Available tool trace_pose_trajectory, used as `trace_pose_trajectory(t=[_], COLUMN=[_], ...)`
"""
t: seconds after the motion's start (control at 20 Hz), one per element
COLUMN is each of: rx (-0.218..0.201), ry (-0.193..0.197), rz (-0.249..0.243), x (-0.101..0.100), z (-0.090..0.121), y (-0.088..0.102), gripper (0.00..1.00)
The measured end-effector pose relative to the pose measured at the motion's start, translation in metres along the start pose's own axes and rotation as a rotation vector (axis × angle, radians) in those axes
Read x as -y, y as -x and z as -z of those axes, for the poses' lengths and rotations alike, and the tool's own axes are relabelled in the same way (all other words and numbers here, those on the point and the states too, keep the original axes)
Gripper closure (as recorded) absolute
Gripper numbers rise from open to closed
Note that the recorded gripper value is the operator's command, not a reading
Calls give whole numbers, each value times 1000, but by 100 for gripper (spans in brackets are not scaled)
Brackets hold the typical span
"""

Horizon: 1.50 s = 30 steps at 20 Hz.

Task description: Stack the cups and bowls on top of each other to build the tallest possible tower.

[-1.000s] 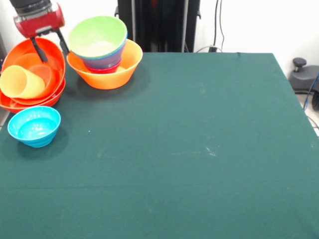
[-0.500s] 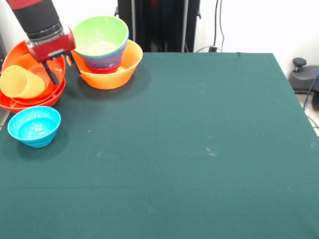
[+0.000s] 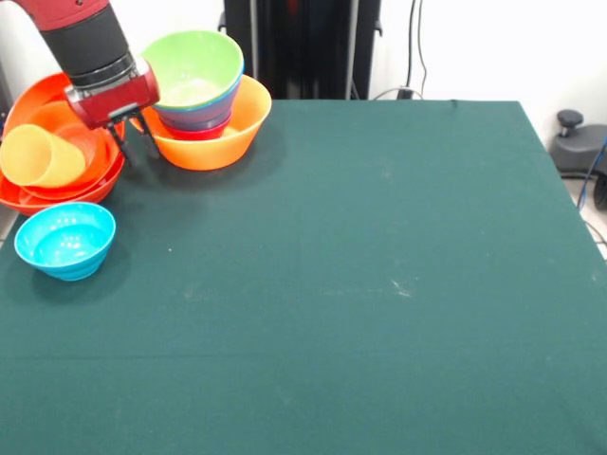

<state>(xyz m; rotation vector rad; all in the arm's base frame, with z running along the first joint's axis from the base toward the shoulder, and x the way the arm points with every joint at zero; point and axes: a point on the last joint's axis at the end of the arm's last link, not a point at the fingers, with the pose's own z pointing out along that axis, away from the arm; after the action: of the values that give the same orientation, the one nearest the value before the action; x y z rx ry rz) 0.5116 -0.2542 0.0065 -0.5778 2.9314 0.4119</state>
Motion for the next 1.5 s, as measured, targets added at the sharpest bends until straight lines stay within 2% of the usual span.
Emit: trace_pose_trajectory(t=[0.35,0.4,0.55,0.7,0.75,0.95,1.1,1.2,1.3,1.5], rx=[1,2,2,6,14,15,0,-9,-32,-62], ry=[-4,-6,-10,-19,-31,-68,-107,-123,-152,-172], rz=[-6,-12,-15,-26,-42,-81,-102,-108,-115,-107], x=[3,6,8,10,12,19,26,28,32,34], z=[1,2,5,23,50,97,120,127,134,128], y=[-2,-4,-6,-10,-15,-31,-49,-57,-75,-93], gripper=[100,0,0,0,0,0,0,0,0,0])
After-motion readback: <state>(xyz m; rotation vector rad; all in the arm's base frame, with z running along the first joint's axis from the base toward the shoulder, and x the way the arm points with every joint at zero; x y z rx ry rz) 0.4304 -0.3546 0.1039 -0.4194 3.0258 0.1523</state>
